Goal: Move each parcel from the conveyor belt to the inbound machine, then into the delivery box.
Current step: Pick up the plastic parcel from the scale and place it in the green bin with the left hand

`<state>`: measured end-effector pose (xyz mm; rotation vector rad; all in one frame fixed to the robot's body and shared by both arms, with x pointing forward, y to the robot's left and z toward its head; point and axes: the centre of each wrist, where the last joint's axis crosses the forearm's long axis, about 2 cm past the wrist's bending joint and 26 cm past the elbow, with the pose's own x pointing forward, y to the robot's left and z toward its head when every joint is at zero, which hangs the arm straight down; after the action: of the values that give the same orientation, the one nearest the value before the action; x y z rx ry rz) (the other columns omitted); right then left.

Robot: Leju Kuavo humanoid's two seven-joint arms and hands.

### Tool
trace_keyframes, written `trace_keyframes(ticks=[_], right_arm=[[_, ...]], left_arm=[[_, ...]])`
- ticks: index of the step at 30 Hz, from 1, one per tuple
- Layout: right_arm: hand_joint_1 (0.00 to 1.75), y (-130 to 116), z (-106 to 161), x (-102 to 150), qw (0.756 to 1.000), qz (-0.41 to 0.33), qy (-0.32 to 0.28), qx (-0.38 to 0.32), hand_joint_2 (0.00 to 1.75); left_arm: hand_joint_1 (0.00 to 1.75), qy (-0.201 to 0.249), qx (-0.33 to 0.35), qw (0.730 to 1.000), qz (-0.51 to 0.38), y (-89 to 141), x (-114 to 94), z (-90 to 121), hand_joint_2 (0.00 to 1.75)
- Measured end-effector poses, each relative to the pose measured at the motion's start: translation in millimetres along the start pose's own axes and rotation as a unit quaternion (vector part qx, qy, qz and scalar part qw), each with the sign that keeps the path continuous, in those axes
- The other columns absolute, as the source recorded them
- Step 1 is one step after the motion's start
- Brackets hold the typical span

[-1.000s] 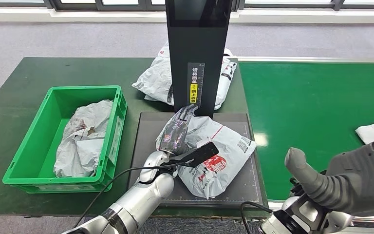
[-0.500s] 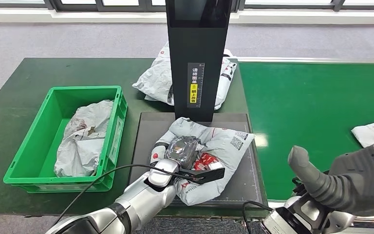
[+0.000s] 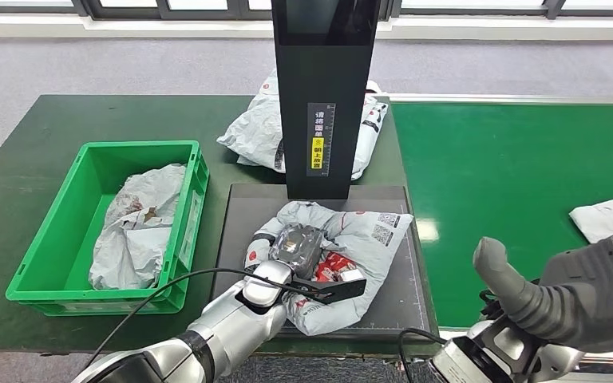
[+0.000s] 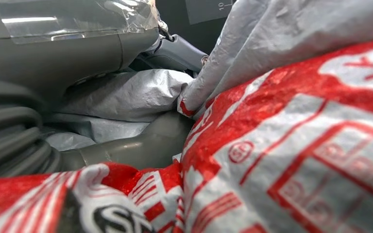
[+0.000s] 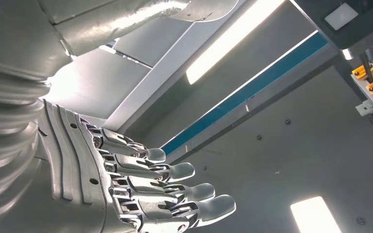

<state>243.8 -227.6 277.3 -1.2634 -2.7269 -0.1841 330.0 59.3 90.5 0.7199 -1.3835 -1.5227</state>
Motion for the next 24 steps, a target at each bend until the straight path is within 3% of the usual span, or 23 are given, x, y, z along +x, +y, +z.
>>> trace_keyframes(ticks=[6,12,20,22,24], right_arm=[[0.00,-0.6,0.3,-0.8,1.000,0.002,0.001,0.000,1.75],[0.00,-2.3,1.1,-2.6,1.000,0.007,0.002,0.001,1.75],[0.00,-3.0,1.5,-3.2,1.000,0.011,0.001,0.003,1.75],[0.00,-4.3,2.1,-4.5,1.000,0.017,-0.001,0.006,1.75],[0.00,-6.0,2.9,-6.2,1.000,0.023,0.000,0.008,1.75]], left_arm=[[1.75,0.002,0.013,1.000,-0.006,-0.2,0.0,0.3,1.75],[1.75,0.024,0.138,0.990,-0.018,0.3,1.8,3.8,1.75],[1.75,0.042,0.161,0.985,-0.039,0.1,-5.0,5.0,1.75],[1.75,0.085,0.229,0.967,-0.067,14.4,-20.2,4.4,1.75],[1.75,0.135,0.332,0.931,-0.063,48.5,-33.9,5.9,1.75]])
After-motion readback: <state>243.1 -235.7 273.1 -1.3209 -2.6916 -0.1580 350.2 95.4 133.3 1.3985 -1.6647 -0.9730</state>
